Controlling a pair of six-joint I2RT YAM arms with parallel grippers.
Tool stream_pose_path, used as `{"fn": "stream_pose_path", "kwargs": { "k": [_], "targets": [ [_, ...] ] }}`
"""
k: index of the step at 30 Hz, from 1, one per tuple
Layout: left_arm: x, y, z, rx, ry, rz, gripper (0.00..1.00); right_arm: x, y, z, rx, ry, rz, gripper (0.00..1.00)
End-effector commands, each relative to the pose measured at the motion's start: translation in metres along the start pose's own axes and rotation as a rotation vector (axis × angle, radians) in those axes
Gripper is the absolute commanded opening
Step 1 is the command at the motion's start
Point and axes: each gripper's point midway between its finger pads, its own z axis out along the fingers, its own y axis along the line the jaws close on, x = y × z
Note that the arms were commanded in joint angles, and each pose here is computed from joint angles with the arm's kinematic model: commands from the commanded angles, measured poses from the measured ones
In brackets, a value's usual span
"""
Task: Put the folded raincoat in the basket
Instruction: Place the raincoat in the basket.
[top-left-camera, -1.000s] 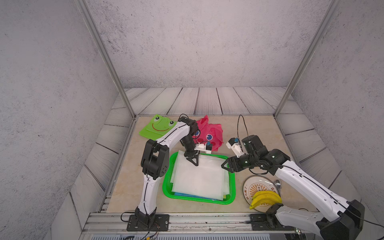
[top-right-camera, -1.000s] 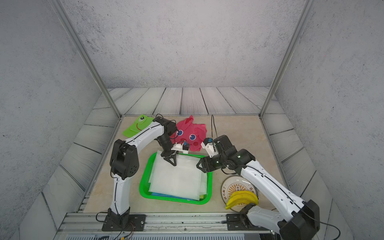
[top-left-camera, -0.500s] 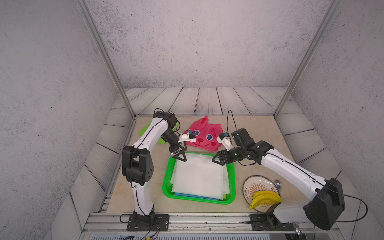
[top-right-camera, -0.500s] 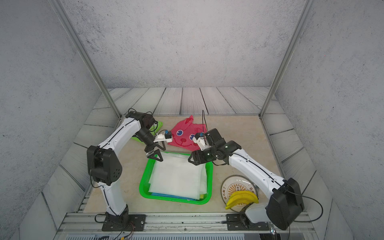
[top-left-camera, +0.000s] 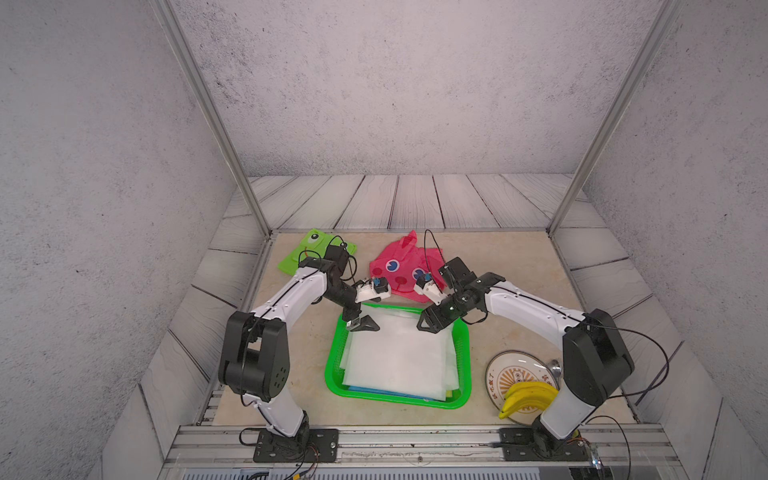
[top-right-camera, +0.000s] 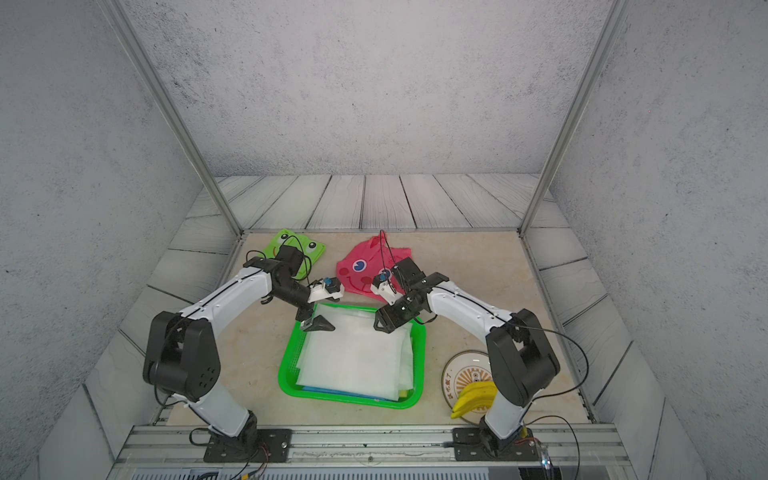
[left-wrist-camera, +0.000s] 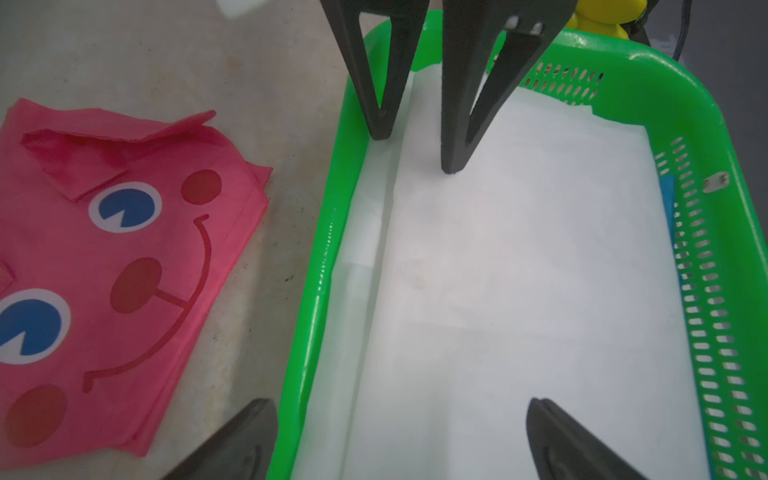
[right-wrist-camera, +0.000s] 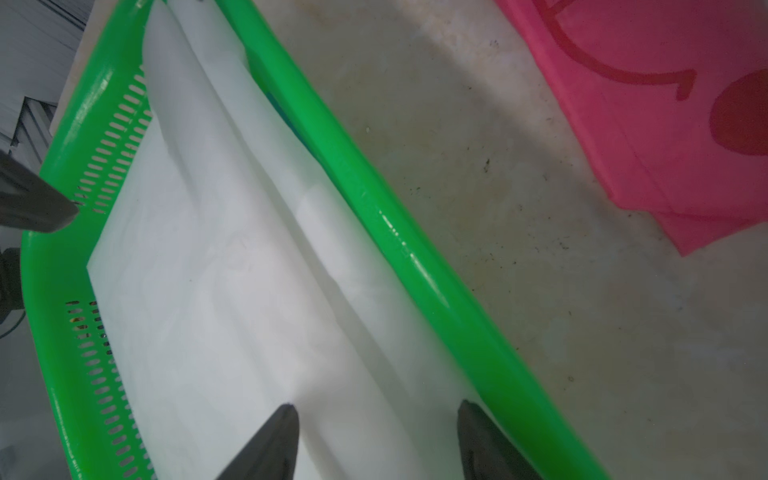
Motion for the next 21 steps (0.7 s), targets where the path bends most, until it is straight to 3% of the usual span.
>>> {"fn": "stream_pose_path", "kwargs": {
  "k": [1, 7, 15, 21],
  "targets": [
    [-0.003, 0.012, 0.007, -0.040, -0.065, 0.103, 0.99, 0.011, 0.015, 0.010, -0.078, 0.054, -0.086, 0.61],
    [0.021, -0.001, 0.015, 0.028, 0.024, 0.131, 0.98, 0.016, 0.016, 0.017, -0.095, 0.082, -0.117, 0.56],
    [0.050, -0.017, 0.016, 0.072, 0.156, 0.093, 0.92, 0.003, -0.014, 0.017, 0.085, 0.045, -0.102, 0.56],
    [0.070, -0.024, 0.019, 0.097, 0.234, 0.007, 0.93, -0.002, -0.036, 0.013, 0.213, 0.049, 0.003, 0.57]
  ]
}}
